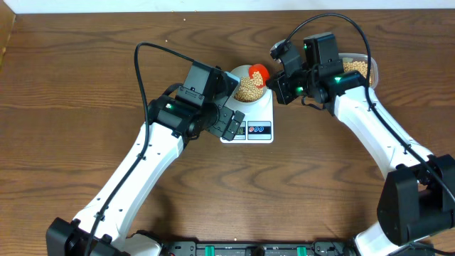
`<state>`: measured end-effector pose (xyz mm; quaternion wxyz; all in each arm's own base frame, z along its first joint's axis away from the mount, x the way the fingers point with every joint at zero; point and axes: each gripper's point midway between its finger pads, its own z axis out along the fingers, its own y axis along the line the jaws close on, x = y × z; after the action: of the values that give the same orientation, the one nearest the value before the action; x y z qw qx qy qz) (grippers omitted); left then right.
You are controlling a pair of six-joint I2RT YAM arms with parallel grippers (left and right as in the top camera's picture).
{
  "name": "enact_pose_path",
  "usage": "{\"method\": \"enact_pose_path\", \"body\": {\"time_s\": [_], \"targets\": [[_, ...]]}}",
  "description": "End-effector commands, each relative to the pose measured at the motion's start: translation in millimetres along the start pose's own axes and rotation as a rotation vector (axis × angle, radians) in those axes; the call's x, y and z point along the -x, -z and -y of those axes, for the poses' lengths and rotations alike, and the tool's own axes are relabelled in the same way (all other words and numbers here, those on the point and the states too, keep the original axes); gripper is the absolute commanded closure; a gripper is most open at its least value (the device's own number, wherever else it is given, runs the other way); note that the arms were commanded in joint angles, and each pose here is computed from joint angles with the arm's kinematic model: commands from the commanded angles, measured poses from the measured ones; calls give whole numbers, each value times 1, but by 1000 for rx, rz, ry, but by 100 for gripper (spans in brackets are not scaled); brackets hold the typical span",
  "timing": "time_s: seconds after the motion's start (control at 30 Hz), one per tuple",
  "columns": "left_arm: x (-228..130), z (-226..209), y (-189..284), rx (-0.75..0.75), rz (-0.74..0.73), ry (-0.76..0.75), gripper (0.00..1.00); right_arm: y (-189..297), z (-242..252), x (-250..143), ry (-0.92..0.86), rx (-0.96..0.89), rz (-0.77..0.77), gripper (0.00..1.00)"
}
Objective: Scoop item into bowl and weigh 50g on scale
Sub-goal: 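Tip the scoop slowly with the right gripper, trickling soybeans into bowl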
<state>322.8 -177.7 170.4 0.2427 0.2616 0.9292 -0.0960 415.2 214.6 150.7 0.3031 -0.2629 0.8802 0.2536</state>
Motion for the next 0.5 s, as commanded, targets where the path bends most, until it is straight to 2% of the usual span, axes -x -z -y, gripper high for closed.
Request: {"method": "enact_pose_path", "body": {"time_s": [0.0,0.47], "targets": [[-1,-1,-2,0,-8,-2,2,6,-6,5,44,-1,15,99],[-1,-1,-2,0,-8,-2,2,6,-5,5,71,-4,14,99]]}}
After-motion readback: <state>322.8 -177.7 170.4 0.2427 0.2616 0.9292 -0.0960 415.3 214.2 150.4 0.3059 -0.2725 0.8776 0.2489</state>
